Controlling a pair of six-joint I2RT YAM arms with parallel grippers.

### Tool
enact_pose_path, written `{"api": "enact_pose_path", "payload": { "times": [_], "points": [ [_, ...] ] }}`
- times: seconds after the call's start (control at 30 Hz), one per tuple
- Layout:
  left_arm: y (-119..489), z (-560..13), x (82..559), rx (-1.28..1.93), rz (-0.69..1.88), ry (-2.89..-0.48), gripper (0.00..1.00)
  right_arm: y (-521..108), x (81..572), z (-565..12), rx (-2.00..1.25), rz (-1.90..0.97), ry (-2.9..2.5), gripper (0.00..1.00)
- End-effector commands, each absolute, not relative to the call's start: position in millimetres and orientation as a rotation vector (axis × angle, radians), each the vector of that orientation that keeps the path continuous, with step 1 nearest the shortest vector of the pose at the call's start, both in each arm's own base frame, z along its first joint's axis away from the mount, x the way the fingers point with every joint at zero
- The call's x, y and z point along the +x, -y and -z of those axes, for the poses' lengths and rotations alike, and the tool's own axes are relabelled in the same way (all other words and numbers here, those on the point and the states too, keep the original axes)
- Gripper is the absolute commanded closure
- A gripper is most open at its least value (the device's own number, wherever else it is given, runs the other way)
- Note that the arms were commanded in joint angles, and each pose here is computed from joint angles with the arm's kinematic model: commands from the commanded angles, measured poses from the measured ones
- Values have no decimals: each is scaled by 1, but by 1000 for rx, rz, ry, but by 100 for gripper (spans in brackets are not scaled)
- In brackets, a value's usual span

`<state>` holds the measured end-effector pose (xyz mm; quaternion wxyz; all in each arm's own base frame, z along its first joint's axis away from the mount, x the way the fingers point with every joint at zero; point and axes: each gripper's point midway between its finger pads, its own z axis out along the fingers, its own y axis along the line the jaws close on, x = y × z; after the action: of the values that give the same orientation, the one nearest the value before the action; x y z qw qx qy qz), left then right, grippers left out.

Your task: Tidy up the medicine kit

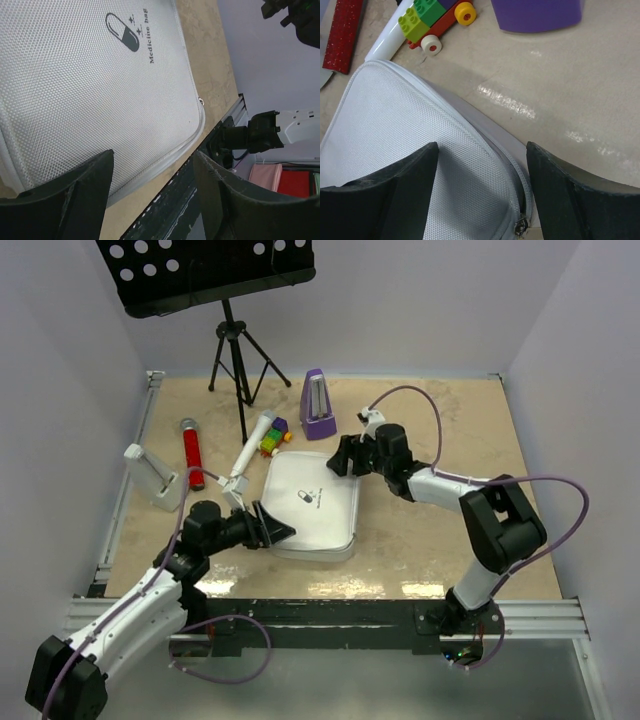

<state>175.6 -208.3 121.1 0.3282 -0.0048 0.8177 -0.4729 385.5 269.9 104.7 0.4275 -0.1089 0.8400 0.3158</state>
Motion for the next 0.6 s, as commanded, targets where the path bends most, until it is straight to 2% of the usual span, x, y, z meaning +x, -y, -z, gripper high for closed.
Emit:
{"api": "enact_pose_path", "payload": {
  "times": [0.0, 0.23, 0.57],
  "points": [
    [201, -87, 186, -125, 1140, -2230, 30, -256, 373, -112, -237, -763, -2073, 30],
    [187, -101, 236, -170, 903, -2160, 30, -233, 338, -109, -98, -789, -2082, 47],
    [224, -115, 311, -43, 857, -2157, 31, -208, 274, -114, 18, -891, -2065, 48]
  ]
}}
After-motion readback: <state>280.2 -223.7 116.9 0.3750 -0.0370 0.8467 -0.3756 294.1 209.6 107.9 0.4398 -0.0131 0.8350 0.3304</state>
